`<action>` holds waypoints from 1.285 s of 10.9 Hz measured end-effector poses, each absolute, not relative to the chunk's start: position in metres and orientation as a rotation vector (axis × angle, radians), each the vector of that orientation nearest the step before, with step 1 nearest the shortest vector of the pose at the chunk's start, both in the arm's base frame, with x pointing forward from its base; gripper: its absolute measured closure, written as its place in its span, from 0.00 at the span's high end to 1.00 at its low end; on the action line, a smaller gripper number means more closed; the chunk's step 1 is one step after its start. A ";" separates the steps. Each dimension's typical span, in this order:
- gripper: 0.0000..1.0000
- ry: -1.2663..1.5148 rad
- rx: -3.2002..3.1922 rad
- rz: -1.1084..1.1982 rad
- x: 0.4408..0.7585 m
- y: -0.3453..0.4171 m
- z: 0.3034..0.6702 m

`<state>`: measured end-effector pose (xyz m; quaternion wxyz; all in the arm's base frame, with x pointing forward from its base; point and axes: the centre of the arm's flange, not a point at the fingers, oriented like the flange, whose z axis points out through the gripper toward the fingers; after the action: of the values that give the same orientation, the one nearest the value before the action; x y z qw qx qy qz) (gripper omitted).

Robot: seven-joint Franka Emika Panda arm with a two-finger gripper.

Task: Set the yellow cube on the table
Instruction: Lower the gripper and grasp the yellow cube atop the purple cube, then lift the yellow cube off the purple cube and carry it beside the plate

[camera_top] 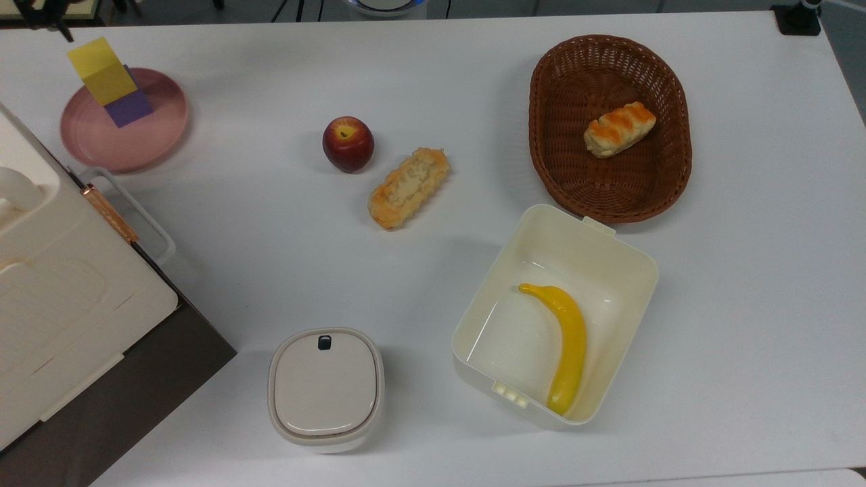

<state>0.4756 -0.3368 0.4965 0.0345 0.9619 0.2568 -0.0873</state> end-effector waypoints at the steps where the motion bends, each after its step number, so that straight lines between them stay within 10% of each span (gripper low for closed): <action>1: 1.00 0.842 2.931 -0.296 0.470 -0.353 0.481; 9: 1.00 0.925 2.908 -0.400 0.472 -0.379 0.411; 14: 0.58 0.905 2.917 -0.399 0.459 -0.390 0.399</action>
<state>0.4593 -0.3895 0.3986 0.0310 0.9466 0.2936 -0.1293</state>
